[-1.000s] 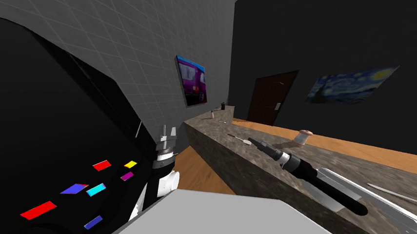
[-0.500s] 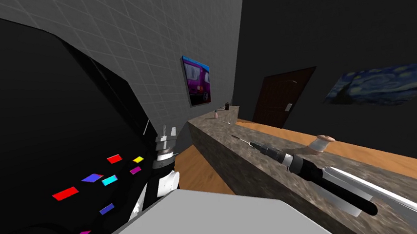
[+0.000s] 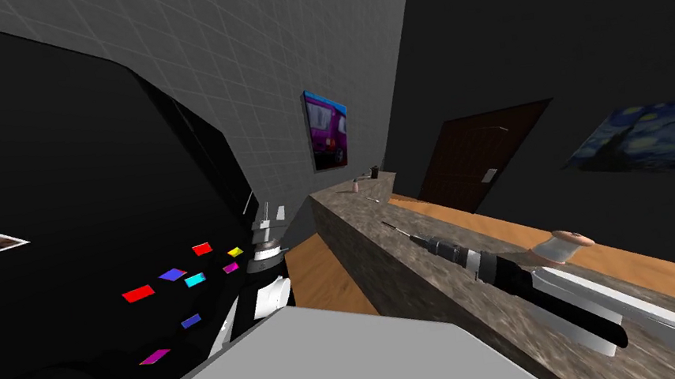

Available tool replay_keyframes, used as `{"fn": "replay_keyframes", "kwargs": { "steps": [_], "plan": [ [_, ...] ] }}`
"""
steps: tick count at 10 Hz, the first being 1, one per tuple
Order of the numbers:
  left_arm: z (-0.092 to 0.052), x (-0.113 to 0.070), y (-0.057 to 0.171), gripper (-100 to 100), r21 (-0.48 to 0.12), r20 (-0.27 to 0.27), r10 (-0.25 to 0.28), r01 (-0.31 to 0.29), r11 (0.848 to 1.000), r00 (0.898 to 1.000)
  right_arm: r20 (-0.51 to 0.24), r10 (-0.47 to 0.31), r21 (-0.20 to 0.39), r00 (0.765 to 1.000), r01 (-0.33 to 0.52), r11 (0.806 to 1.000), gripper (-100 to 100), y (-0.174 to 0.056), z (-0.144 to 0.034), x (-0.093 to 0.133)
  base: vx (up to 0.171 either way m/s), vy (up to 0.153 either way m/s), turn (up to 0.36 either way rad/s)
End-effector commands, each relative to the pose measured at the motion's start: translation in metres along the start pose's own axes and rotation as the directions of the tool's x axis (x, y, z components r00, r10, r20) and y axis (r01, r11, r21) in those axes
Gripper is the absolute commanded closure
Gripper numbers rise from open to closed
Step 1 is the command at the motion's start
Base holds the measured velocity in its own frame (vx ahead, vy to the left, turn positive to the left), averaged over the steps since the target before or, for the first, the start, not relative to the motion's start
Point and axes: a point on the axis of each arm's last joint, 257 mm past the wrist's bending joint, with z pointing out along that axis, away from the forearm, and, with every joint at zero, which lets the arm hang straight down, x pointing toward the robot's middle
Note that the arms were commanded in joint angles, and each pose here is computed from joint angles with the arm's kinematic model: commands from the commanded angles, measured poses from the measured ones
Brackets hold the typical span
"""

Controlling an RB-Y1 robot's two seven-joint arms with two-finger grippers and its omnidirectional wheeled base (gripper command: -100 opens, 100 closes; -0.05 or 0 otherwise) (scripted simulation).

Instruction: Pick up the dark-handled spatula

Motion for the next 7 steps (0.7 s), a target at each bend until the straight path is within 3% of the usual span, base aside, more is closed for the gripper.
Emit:
{"fn": "replay_keyframes", "kwargs": {
  "steps": [1, 4, 7],
  "plan": [
    [0.000, 0.000, 0.000, 0, 0.000, 0.000, 0.000, 0.000, 1.000, 1.000, -0.071, -0.018, 0.048, 0.997, 0.021, 0.999, -100, -0.021, -0.013, 0.017, 0.044, -0.005, 0.225],
    [0.000, 0.000, 0.000, 0, 0.000, 0.000, 0.000, 0.000, 1.000, 1.000, -0.153, -0.049, 0.090, 0.987, 0.063, 0.994, -100, -0.041, -0.027, 0.028, 0.046, -0.005, 0.160],
    [0.000, 0.000, 0.000, 0, 0.000, 0.000, 0.000, 0.000, 1.000, 1.000, -0.280, -0.060, 0.163, 0.958, 0.109, 0.981, -100, -0.074, -0.057, 0.056, 0.048, -0.009, 0.214]
  ]
}}
